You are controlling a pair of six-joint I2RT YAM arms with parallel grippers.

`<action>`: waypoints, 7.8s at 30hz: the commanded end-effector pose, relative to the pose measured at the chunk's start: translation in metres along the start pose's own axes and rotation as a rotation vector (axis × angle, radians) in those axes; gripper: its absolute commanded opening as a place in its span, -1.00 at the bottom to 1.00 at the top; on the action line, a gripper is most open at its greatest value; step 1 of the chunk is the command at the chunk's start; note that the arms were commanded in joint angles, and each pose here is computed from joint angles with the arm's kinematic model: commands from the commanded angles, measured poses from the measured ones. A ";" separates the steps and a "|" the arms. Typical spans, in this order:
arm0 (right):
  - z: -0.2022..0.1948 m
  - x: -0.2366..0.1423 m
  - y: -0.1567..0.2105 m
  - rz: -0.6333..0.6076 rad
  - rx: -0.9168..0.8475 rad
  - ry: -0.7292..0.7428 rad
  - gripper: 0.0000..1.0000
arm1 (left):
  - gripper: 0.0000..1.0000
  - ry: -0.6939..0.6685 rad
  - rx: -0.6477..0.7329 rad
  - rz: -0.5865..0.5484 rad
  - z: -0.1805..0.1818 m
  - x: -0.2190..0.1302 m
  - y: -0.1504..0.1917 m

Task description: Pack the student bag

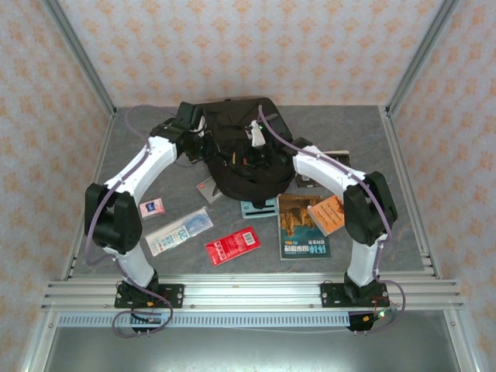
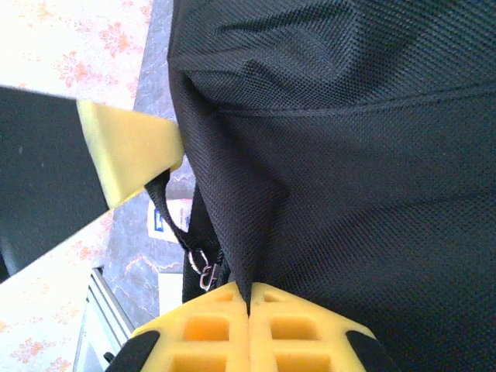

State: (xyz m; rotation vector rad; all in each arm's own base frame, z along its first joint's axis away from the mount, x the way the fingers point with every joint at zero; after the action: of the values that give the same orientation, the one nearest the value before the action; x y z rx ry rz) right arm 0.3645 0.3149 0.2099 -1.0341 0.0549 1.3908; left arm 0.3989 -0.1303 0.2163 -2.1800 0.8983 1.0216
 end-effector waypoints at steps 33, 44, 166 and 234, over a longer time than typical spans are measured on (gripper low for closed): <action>0.026 -0.026 -0.040 0.117 -0.163 0.142 -0.95 | -0.22 -0.006 -0.079 -0.185 0.003 -0.045 -0.044; 0.033 -0.017 -0.055 0.158 -0.110 0.102 -0.94 | 0.06 0.104 0.185 -0.163 -0.030 -0.069 0.034; -0.063 -0.088 -0.040 -0.441 0.892 0.158 -1.00 | -0.03 0.188 0.364 -0.079 -0.089 -0.085 0.015; -0.009 -0.089 0.014 -0.114 0.190 0.269 0.10 | -1.00 -0.204 0.217 -0.908 -0.076 -0.208 -0.139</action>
State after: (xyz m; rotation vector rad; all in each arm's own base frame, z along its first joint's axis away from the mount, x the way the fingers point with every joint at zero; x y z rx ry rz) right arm 0.3342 0.2207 0.2578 -1.0424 0.3525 1.0520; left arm 0.4640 -0.0546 0.4023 -1.8379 0.1202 0.6876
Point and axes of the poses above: each hand's point on the last joint's axis, 136 mm out from that joint toward the fingers, its own x axis out along the fingers, its own z axis along the line the jaws close on, y = z × x, the point moved 5 cm from there along -x, back along the fingers, and after that the axes turned 15 degrees about -x, right-handed, at the moved point
